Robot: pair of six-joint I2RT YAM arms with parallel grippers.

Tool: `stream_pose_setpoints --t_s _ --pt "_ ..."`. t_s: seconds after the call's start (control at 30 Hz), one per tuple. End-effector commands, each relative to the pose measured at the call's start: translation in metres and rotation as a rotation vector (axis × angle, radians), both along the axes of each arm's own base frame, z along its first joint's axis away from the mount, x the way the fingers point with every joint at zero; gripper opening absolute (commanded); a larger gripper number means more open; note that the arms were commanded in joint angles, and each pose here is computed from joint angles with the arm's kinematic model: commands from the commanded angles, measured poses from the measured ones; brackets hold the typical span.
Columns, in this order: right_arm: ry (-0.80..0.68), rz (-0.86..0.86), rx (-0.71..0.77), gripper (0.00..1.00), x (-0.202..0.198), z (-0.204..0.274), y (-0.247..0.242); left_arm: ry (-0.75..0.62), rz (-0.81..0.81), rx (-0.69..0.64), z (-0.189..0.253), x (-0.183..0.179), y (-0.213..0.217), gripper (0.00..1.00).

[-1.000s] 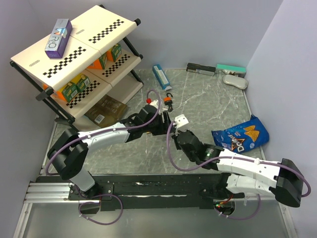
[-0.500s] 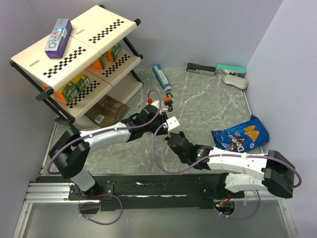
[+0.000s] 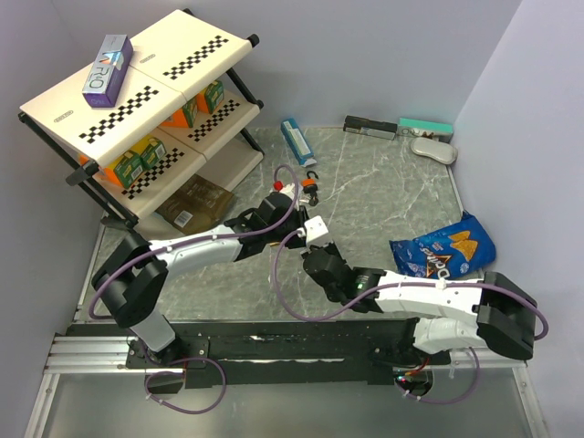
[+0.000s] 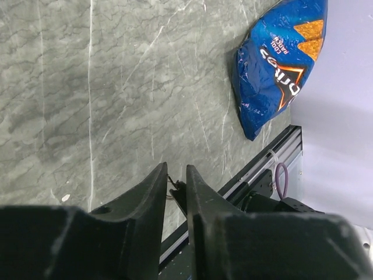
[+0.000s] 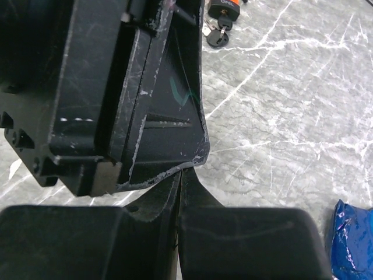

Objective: Unlock with the key

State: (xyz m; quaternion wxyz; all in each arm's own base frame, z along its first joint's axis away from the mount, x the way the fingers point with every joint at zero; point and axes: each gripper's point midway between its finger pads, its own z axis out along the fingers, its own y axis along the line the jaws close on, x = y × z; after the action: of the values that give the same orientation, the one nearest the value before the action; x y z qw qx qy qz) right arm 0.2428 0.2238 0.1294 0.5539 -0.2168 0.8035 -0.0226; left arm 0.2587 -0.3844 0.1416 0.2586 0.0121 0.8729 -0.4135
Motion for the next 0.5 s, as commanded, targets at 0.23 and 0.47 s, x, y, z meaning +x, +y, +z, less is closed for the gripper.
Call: stream_pose_setpoints --t_s 0.23,0.47 --pt "-0.059 -0.032 0.07 0.0 0.012 0.026 0.019 0.023 -0.04 -0.057 0.008 -0.007 -0.017 0.01" --pt "-0.001 0.047 0.097 0.23 0.002 0.018 0.026 -0.064 0.062 -0.031 0.019 0.016 0.002 0.01"
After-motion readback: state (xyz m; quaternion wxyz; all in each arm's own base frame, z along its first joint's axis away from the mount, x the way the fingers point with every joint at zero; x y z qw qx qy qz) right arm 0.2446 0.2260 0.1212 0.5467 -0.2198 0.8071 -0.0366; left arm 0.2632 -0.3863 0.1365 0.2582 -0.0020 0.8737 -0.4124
